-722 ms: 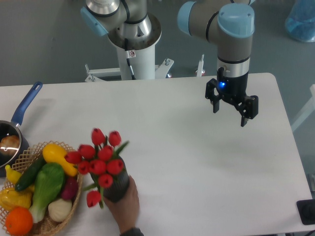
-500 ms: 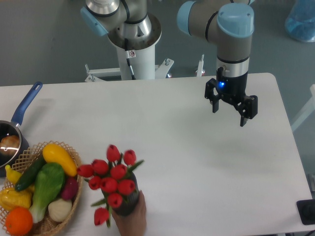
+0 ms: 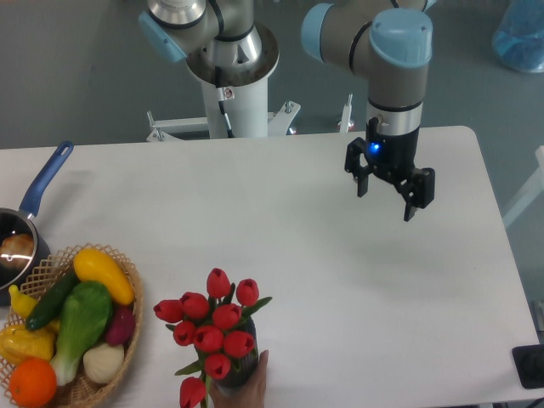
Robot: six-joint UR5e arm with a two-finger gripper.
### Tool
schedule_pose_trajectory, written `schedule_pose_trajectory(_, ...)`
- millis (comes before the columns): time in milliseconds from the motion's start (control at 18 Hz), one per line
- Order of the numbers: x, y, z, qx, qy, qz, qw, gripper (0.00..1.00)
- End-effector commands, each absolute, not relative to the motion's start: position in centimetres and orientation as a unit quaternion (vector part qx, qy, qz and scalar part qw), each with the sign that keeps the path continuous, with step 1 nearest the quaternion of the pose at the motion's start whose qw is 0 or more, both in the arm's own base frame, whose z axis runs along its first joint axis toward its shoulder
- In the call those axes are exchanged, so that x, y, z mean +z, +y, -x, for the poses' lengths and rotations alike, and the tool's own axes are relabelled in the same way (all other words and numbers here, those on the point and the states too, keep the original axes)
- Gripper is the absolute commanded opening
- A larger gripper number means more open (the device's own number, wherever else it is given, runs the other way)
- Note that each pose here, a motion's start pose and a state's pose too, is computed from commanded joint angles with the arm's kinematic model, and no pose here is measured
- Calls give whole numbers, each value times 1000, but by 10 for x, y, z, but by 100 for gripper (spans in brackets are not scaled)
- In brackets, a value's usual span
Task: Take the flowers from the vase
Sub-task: 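Move the open gripper down toward the tulip stems above the vase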
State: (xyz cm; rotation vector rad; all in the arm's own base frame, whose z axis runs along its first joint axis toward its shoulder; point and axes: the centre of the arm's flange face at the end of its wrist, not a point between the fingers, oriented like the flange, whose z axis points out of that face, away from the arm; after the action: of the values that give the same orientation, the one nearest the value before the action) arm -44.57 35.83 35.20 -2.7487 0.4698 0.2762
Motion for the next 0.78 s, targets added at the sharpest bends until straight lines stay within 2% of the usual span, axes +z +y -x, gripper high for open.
schedule_pose_trajectory(333, 350, 378, 425, 54, 155, 952, 259, 100)
schedule_pose_trajectory(611, 357, 408, 405, -7, 132, 924, 359, 100)
schedule_pose_trajectory(778, 362, 418, 397, -25, 128, 913, 387, 100)
